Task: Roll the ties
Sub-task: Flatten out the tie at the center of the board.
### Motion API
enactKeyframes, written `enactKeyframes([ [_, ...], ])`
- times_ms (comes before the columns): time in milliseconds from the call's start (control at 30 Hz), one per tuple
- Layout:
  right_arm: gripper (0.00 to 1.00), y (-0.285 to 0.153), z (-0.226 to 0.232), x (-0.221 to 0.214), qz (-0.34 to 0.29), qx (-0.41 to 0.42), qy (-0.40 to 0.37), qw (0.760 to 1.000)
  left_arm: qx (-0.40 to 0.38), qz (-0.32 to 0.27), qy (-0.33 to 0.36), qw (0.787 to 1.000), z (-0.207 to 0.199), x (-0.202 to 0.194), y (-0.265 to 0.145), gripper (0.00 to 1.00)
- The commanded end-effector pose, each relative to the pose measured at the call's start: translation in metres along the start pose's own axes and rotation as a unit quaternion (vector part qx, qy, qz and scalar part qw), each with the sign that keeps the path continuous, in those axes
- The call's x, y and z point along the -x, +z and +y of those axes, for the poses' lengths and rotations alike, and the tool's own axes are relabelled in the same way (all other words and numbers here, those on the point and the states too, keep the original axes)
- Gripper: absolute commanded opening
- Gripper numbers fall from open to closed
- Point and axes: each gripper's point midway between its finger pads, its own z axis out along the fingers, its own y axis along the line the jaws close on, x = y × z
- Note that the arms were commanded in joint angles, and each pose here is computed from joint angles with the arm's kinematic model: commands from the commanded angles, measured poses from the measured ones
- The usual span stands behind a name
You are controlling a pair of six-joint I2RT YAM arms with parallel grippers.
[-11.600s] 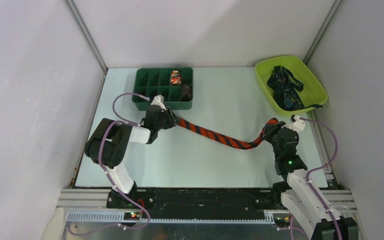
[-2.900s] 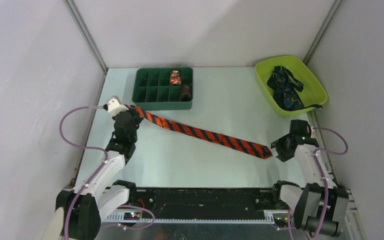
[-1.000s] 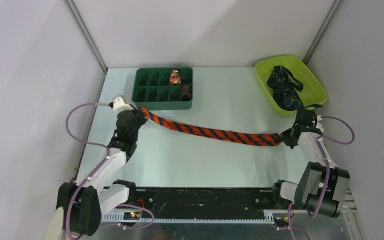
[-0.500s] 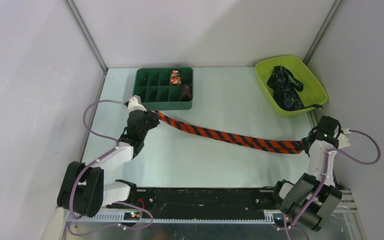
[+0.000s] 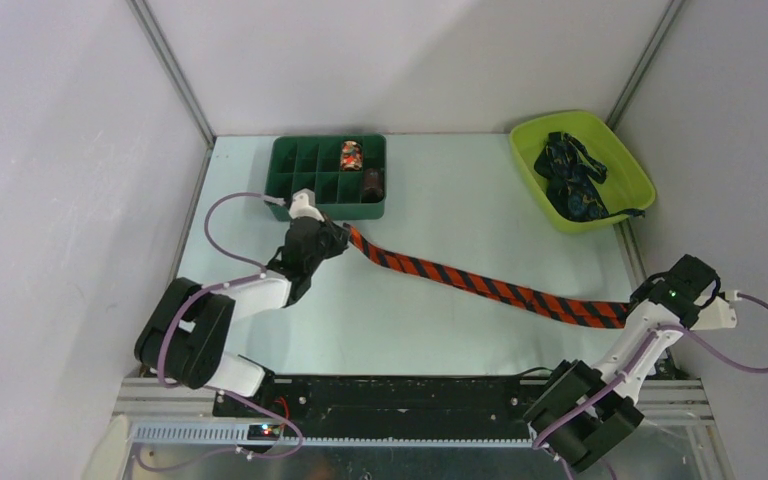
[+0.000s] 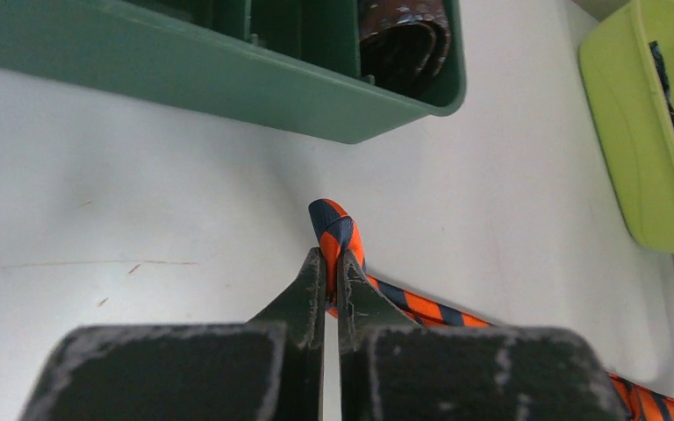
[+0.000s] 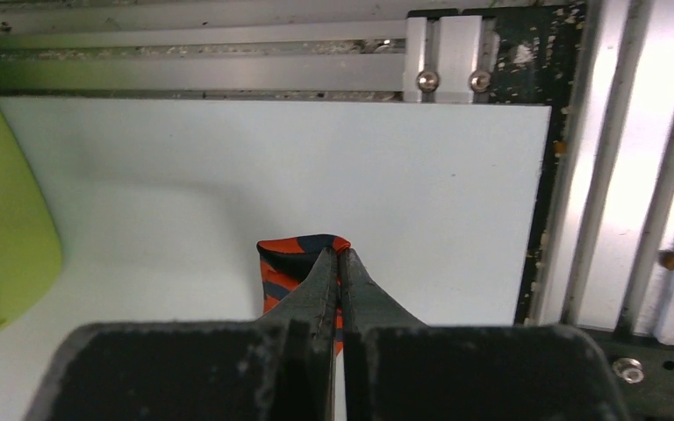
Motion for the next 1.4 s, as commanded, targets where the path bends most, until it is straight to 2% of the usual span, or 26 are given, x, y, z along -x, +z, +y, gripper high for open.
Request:
enactKeyframes([
  [0,0.00,-0.010,-0.011,0.019,-0.024,-0.018,-0.005,1.000,-0.051,-0.029,-0.017,0.998,-0.038,0.020,0.011,0.00],
  [133,0.00,-0.011,-0.022,0.026,-0.029,-0.025,0.010,0.999,-0.058,-0.025,-0.014,0.998,-0.047,0.019,0.016,0.00],
  [300,0.00,-0.013,-0.013,0.027,-0.025,0.003,0.008,1.000,-0.053,-0.026,-0.010,0.998,-0.045,0.019,0.015,0.00],
  [333,0.05,-0.014,-0.010,0.026,-0.022,0.012,0.007,1.000,-0.048,-0.028,-0.007,0.998,-0.043,0.020,0.014,0.00],
  [367,0.17,-0.014,-0.009,0.026,-0.021,0.017,0.006,1.000,-0.047,-0.030,-0.006,0.998,-0.043,0.021,0.013,0.00],
  [400,0.23,-0.016,-0.006,0.025,-0.018,0.025,0.006,1.000,-0.045,-0.032,-0.003,0.999,-0.042,0.022,0.013,0.00],
  [433,0.33,-0.016,-0.005,0.025,-0.019,0.029,0.005,0.999,-0.044,-0.033,-0.002,0.998,-0.042,0.023,0.012,0.00],
  [567,0.51,-0.023,0.001,0.030,-0.030,0.046,0.005,0.998,-0.043,-0.035,-0.001,0.998,-0.042,0.024,0.012,0.00],
  [733,0.56,-0.031,0.018,0.030,-0.032,0.089,-0.007,0.996,-0.038,-0.037,0.003,0.999,-0.040,0.026,0.010,0.00],
  [867,0.58,-0.049,0.065,0.007,-0.008,0.191,-0.067,0.979,-0.022,-0.041,0.012,0.999,-0.034,0.029,0.007,0.00],
  [933,0.62,-0.064,0.092,-0.012,-0.004,0.239,-0.119,0.964,-0.016,-0.044,0.015,0.999,-0.032,0.031,0.007,0.00],
  [1000,0.66,-0.088,0.123,-0.052,0.019,0.305,-0.197,0.932,-0.015,-0.044,0.016,0.999,-0.033,0.033,0.007,0.01],
  [1100,0.67,-0.107,0.149,-0.101,0.063,0.362,-0.265,0.891,-0.013,-0.043,0.014,0.999,-0.031,0.032,0.007,0.01],
  [1233,0.66,-0.126,0.163,-0.175,0.109,0.402,-0.361,0.834,-0.006,-0.039,0.011,0.999,-0.027,0.026,0.008,0.04],
  [1367,0.63,-0.147,0.163,-0.245,0.166,0.448,-0.437,0.762,0.004,-0.040,0.003,0.999,-0.020,0.022,0.009,0.09],
])
